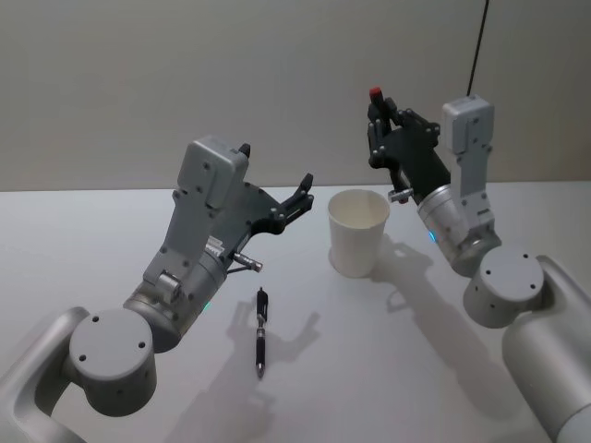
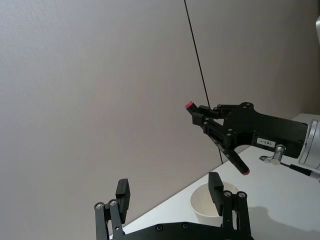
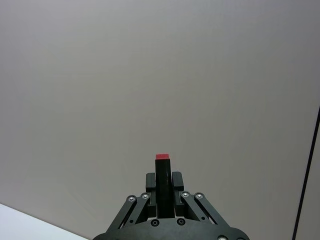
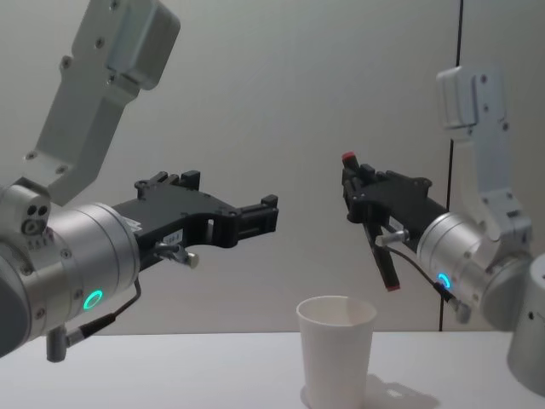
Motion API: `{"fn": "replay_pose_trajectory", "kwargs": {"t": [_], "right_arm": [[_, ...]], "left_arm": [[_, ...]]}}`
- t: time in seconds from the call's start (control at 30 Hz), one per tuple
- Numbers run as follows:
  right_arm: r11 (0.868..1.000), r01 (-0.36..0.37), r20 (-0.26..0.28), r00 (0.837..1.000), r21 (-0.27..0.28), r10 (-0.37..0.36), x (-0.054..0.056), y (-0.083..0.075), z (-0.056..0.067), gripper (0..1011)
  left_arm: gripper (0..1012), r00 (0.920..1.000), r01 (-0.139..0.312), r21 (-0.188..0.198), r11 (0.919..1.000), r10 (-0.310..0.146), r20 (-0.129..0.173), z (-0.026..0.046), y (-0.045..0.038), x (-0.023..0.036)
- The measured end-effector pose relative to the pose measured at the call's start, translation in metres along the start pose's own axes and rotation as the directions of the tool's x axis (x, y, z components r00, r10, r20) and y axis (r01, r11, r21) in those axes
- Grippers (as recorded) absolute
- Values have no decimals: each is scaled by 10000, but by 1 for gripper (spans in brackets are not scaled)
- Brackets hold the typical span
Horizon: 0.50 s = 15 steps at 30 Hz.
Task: Place the pen into the pen holder.
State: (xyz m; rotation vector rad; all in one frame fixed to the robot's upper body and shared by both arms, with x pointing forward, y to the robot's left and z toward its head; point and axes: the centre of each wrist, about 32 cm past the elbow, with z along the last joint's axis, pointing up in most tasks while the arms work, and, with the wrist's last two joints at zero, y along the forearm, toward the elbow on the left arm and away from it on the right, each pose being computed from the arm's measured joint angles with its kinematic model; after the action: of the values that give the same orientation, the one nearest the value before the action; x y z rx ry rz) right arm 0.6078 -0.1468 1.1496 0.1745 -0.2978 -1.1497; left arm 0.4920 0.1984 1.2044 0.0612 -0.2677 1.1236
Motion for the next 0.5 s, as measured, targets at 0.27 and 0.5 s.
{"fn": "replay_pose_trajectory", "kwargs": {"t": [0.27,0.5], "right_arm": [[10000,-64,-148,9999,74,65,-39,46,-87,177],[9998,-106,-289,9995,153,110,-88,79,-161,177]], "left_arm": [[1004,10000,-1,0,10000,1,0,0,0,0],[1004,10000,0,0,10000,0,0,0,0,0]]}}
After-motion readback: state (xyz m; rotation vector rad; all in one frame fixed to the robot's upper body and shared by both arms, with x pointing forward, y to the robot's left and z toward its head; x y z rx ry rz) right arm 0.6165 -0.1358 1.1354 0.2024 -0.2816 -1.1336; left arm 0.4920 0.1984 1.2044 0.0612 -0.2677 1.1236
